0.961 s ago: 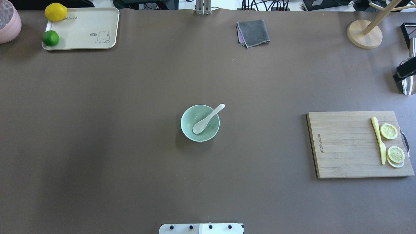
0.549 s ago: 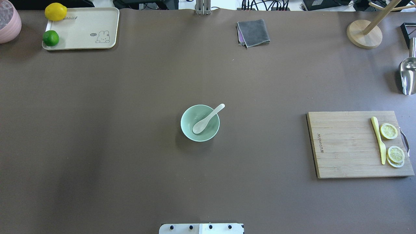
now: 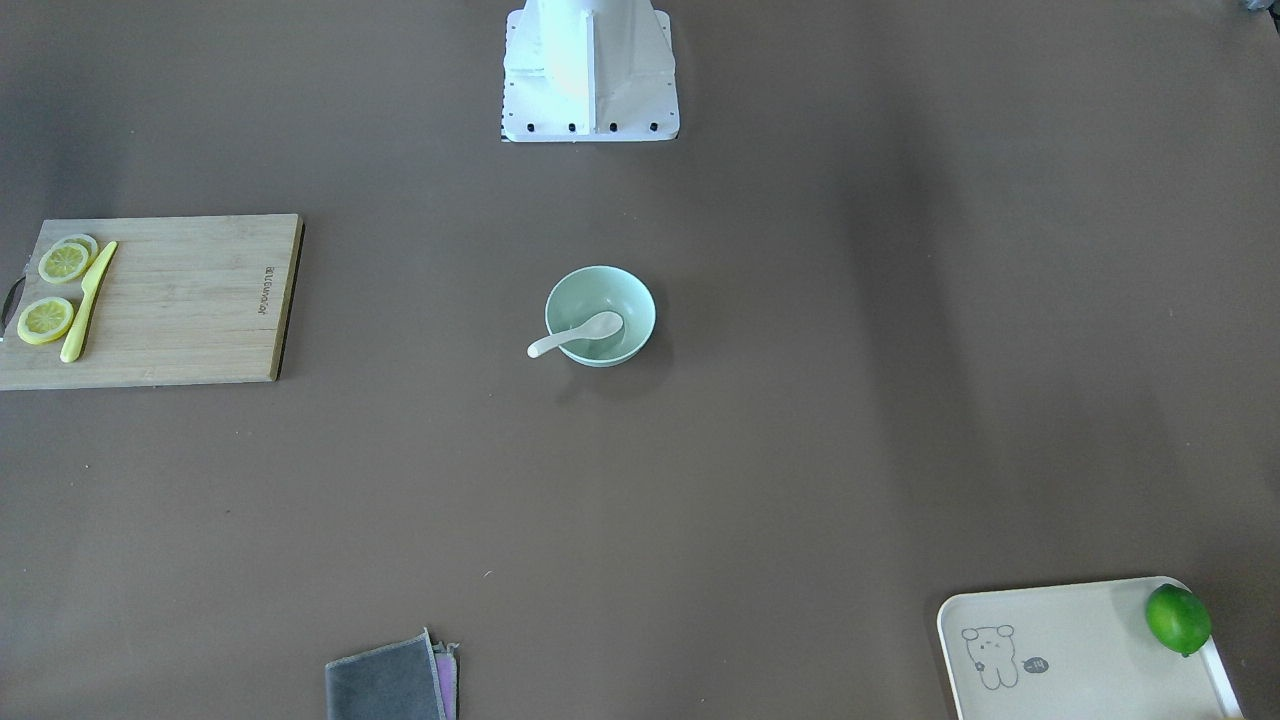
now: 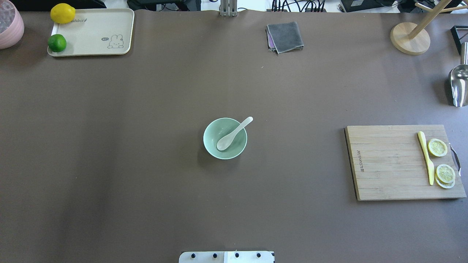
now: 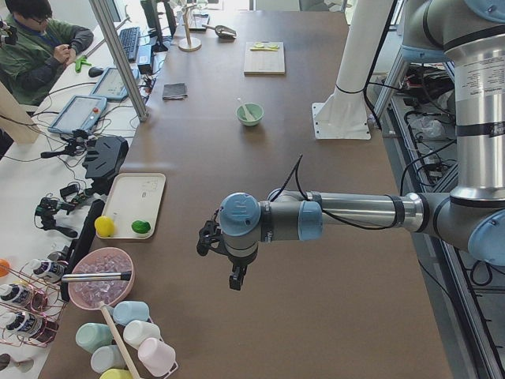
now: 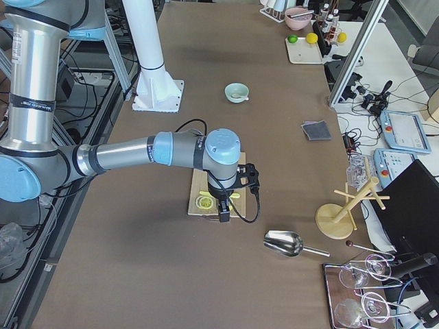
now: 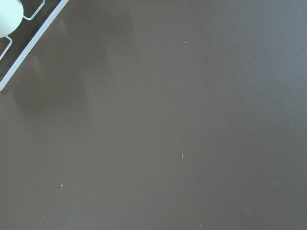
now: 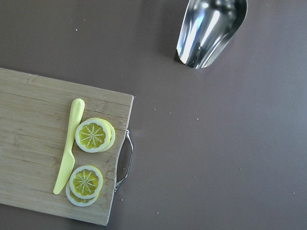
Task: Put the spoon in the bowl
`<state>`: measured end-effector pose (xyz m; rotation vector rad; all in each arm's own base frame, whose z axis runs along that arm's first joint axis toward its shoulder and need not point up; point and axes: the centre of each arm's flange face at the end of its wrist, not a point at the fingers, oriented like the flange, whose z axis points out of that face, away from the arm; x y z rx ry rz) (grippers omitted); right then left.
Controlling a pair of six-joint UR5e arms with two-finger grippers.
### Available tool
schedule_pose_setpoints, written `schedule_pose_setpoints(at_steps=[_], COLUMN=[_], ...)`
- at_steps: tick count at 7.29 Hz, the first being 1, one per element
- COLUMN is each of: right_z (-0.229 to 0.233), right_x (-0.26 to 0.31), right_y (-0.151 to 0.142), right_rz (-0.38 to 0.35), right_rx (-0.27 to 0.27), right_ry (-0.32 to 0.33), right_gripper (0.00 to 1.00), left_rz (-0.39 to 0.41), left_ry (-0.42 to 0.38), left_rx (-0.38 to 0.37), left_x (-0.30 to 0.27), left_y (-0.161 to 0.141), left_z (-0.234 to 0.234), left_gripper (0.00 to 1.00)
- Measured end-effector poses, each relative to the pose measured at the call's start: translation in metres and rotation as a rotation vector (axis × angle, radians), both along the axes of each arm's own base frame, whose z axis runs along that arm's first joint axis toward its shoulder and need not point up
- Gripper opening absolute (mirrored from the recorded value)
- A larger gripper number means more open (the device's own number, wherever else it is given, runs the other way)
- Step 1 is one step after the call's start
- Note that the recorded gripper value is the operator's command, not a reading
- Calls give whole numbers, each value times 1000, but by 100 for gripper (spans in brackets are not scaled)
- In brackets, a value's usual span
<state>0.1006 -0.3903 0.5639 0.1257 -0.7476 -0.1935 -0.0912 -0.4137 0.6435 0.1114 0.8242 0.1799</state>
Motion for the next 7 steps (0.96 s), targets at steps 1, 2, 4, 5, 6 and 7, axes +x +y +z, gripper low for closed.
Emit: schedule_pose_setpoints(at_steps=[1, 2, 4, 5, 6, 7], right_z=[-11, -17, -19, -17, -15, -13], right_x=[7, 13, 21, 22, 22, 22], right_y=[5, 12, 20, 22, 25, 27], right_rz=[17, 34, 56, 59, 60, 60], right_rx=[56, 114, 170, 171, 166, 161], right_ry=[17, 42, 85, 93, 95, 95], right_gripper=[100, 100, 100, 100, 100, 100], left_rz=[0, 0, 1, 3, 3, 4], left_ry=[0, -1, -39, -72, -89, -95], left_rx=[-9, -15, -32, -39, -43, -45], left_x=[0, 0, -2, -5, -6, -6], left_y=[2, 4, 6, 6, 7, 7], left_z=[3, 6, 14, 18, 20, 21], left_gripper=[99, 99, 99, 99, 99, 99])
